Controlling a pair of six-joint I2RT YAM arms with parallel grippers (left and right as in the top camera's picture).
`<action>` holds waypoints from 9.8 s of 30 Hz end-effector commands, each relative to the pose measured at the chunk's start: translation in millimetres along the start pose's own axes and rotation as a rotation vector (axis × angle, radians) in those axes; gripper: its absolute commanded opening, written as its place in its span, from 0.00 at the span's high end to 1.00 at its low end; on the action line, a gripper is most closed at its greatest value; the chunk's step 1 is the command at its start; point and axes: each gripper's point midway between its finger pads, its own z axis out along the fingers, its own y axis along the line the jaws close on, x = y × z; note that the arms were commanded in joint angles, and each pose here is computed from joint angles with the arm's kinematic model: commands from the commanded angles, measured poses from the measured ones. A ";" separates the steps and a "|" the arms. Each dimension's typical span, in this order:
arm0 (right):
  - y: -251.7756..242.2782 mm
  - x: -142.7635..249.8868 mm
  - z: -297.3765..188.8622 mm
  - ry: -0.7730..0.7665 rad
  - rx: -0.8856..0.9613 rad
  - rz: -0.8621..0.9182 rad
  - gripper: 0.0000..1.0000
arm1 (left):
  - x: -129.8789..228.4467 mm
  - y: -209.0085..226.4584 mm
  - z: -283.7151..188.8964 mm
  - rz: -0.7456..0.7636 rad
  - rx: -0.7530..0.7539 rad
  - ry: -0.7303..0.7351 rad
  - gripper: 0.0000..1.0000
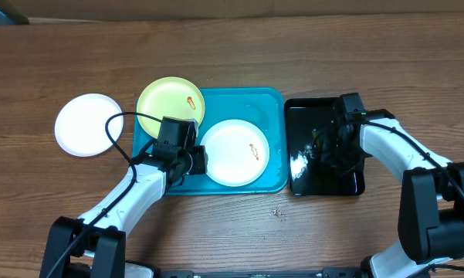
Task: Clean dirty plates on tray and stack at the side
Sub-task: 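Reach the right gripper into the black tray and grasp the sponge, then lift the sponge with the right gripper out of the black tray, then scrub the white plate with the sponge while the left gripper holds it, then return the sponge to the black tray and release it with the right gripper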
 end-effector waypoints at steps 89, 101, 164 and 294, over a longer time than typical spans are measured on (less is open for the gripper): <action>20.1 -60.2 -18.7 -0.206 -0.028 -0.037 0.36 | -5.1 2.7 30.0 0.006 -0.025 0.058 0.66; 14.4 -46.1 -15.5 -0.148 -0.008 -0.027 0.42 | -7.6 0.8 23.1 0.003 -0.039 0.101 0.87; 25.6 -73.0 -105.1 -0.356 0.253 -0.234 0.96 | -5.9 14.7 30.3 -0.182 -0.138 0.134 0.96; 42.3 -75.1 -51.1 -0.139 -0.105 -0.203 0.96 | -4.4 3.9 38.9 -0.110 -0.069 0.181 0.76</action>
